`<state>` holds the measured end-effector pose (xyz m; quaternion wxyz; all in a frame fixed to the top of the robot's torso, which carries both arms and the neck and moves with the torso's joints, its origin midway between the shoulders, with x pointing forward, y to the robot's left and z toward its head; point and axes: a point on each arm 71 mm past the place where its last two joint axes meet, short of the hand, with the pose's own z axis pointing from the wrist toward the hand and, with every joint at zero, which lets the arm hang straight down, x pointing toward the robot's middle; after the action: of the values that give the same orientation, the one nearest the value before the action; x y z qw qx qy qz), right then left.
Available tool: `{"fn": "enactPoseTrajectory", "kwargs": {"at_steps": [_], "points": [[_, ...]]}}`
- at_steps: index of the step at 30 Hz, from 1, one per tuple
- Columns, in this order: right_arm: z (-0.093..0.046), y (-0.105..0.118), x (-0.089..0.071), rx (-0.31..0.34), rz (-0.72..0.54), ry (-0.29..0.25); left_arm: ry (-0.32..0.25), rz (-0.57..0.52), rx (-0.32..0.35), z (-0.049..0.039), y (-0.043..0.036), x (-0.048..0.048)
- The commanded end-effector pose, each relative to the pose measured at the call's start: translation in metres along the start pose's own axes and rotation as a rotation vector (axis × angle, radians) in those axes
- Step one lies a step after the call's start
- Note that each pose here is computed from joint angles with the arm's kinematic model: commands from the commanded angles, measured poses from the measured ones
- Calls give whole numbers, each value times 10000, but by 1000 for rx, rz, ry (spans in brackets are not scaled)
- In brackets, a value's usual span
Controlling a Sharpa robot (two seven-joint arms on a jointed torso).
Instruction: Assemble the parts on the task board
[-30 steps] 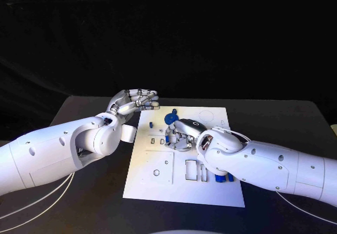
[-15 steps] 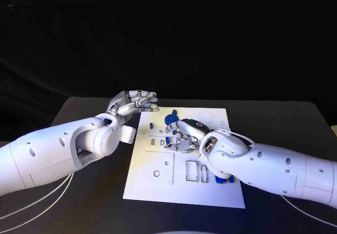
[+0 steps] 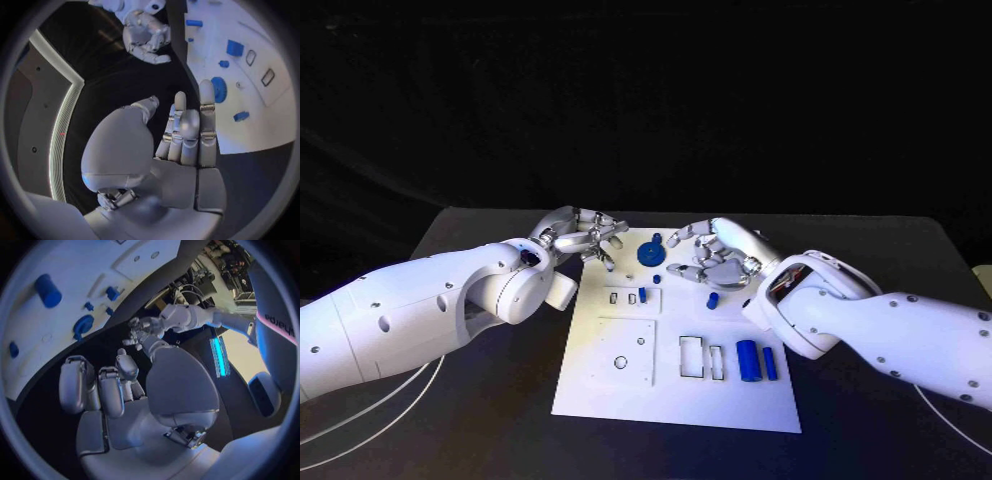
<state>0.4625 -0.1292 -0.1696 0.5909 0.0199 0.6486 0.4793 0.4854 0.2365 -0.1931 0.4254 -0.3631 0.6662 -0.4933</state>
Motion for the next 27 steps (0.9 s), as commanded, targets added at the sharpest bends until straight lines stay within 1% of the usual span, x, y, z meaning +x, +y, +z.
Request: {"fn": "enactPoseTrajectory", "kwargs": {"at_steps": [1,3,5,8,11,15,18,20,23,27], "points": [[-31,-83,-230,45,164,-67,143,254,-166,9,111,107],[-55,-136,-371,68,171,-91,175,322,-202,16,113,123],[-80,-186,-488,88,178,-112,201,381,-235,32,92,126],[-114,-259,-617,115,183,-136,236,449,-285,62,47,118],[-130,-318,-691,135,183,-150,259,491,-325,93,22,117],[-144,-365,-742,151,182,-158,287,542,-371,136,8,138],[-153,-401,-770,166,181,-160,317,592,-419,172,7,179],[-156,-417,-781,172,181,-161,328,614,-439,195,-1,210],[-165,-449,-801,184,179,-163,341,636,-454,226,-14,251],[-178,-473,-818,195,177,-164,343,672,-472,273,-21,273]]}}
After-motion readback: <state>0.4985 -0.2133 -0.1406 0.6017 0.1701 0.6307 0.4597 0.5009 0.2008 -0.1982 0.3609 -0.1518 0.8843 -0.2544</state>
